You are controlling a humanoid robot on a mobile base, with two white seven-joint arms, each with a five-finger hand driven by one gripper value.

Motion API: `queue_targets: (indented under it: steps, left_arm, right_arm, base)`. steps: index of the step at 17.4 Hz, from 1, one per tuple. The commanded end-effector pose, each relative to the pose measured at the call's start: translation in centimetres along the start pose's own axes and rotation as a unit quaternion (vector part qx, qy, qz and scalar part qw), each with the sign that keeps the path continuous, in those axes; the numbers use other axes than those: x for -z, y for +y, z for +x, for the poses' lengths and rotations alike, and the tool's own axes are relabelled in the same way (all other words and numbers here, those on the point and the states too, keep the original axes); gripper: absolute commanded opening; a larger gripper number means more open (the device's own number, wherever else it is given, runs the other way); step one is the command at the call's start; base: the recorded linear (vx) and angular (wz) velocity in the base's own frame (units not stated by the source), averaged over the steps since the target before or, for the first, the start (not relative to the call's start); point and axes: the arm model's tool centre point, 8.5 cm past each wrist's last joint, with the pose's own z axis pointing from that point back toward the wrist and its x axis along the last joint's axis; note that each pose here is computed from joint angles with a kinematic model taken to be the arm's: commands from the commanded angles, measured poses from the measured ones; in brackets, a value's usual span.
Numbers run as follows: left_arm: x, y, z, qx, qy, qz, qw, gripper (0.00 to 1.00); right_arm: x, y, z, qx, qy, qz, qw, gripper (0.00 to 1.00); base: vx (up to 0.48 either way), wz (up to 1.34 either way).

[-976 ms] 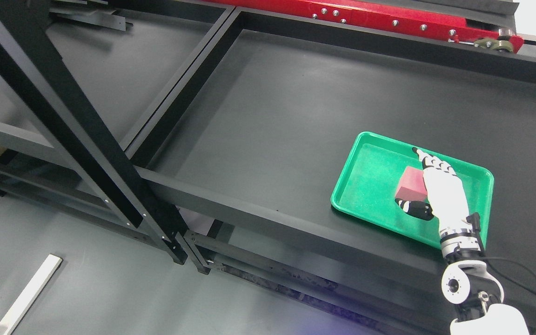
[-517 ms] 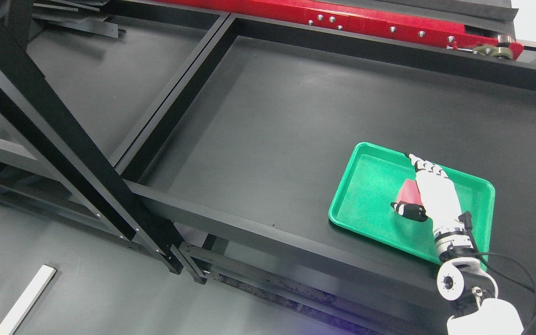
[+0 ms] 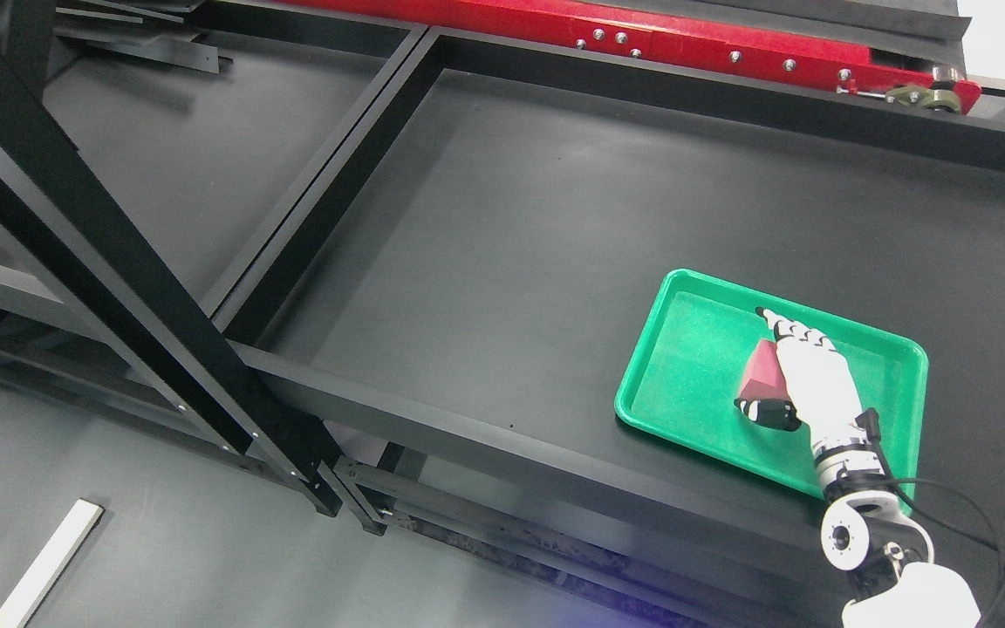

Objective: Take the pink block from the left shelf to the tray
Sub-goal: 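Close the right hand fingers around the pink cube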

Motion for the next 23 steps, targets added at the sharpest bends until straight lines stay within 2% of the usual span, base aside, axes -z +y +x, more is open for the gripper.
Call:
queue_targets:
  steps: [1,4,7,9,12,13,14,19,21,23]
  left_arm:
    - [0.1,1.1,2.0,0.002,-0.02,0.008,1.0,1.0]
    - [0.1,1.1,2.0,0.002,-0.02,0.008,1.0,1.0]
    - [0.1,1.1,2.0,0.002,-0.02,0.008,1.0,1.0]
    - [0.1,1.1,2.0,0.002,-0.02,0.008,1.0,1.0]
    - [0.1,1.1,2.0,0.002,-0.02,0.008,1.0,1.0]
    - [0.1,1.1,2.0,0.002,-0.02,0.008,1.0,1.0]
    - [0.1,1.1,2.0,0.002,-0.02,0.008,1.0,1.0]
    - [0.1,1.1,2.0,0.002,-0.02,0.008,1.0,1.0]
    - [0.1,1.1,2.0,0.002,-0.02,0.008,1.0,1.0]
    - [0.1,1.1,2.0,0.002,-0.02,0.008,1.0,1.0]
  right_arm:
    - [0.4,2.5,-2.2,-0.01,0.024,0.043,0.999,0.95]
    - [0.6,2.6,-2.3,-0.009,0.026,0.041,0.999,0.91]
    - [0.7,2.3,-2.5,-0.007,0.031,0.038,0.999,0.74]
    - [0.6,2.4,-2.6,-0.004,0.032,0.042,0.999,0.56]
    - [0.6,2.5,-2.6,-0.004,0.032,0.044,0.999,0.23]
    - [0.7,2.4,-2.5,-0.004,0.03,0.042,0.999,0.07]
    - [0.7,2.3,-2.6,-0.004,0.031,0.041,0.999,0.01]
    - [0.9,1.1,-2.9,-0.001,0.029,0.012,1.0,0.0]
    - [1.2,-0.7,-2.3,-0.001,0.012,-0.034,0.999,0.01]
    - [0.7,-3.8,-1.7,-0.003,-0.02,-0.115,0.993,0.01]
  base:
    - [0.0,0.0]
    - [0.0,0.0]
    - [0.0,0.0]
    - [0.0,0.0]
    - [0.0,0.0]
    - [0.013,0.0]
    - [0.013,0.0]
    - [0.007,0.0]
    - [0.0,0.0]
    - [0.0,0.0]
